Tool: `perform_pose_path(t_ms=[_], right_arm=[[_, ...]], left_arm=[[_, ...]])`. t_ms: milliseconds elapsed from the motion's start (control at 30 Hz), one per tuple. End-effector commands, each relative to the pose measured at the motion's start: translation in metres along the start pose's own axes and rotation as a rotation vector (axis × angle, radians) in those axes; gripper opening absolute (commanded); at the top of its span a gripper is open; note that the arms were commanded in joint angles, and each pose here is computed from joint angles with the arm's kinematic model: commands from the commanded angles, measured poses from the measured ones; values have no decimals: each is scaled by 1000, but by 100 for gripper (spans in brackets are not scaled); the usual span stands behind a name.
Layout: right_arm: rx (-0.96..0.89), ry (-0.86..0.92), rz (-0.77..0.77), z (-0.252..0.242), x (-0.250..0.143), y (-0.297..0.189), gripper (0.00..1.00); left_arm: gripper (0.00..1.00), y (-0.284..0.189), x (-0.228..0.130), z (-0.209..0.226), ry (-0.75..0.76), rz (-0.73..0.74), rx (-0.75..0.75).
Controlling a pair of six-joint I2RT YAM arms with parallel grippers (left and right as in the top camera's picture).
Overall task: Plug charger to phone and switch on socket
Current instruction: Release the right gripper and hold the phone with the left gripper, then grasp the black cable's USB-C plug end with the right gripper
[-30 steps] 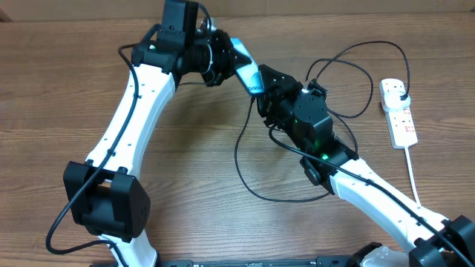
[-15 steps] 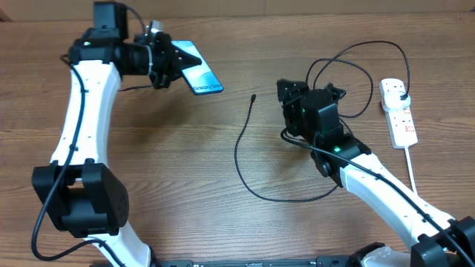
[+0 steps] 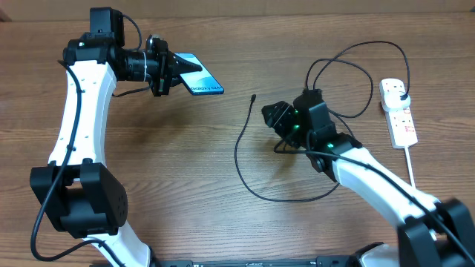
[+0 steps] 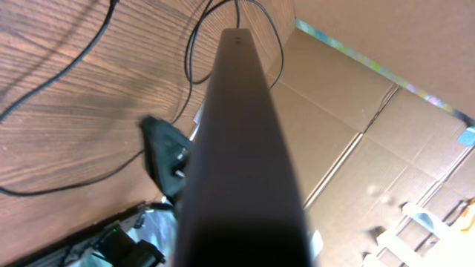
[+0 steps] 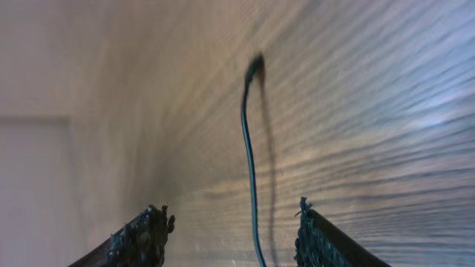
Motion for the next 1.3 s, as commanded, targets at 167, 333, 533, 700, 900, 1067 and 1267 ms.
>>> perform_pose_path(t_ms=[167,333,533,700,900,1067,1267], right_arm=[[45,-6,252,17,11,51,58],[60,46,255,24,29,66,53],[80,223,274,14,46,78,48],[135,284,331,10,54,87,46],[109,340,340,-3,56,98,45],[106,396,350,-9,56,108,45],[102,422,316,-12,60,112,45]], left_arm=[[4,2,-2,-3,4,-12,19],[4,4,-2,-2,9,-16,33],[4,5,-3,-3,11,-13,34],[4,6,-2,-2,16,-18,42],[4,6,-2,-2,24,-22,50],[4,7,-3,-2,27,-20,50],[5,8,-3,-2,42,-19,54]])
Point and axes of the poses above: each gripper's point midway between its finger pads, its own y axis out along the fingers, its own z axis along the line the jaws close on, x = y × z, the point moved 8 cm from there along -y, back along the fingers, and after that the axes turned 13 degrees about y, right-handed, at the moved point
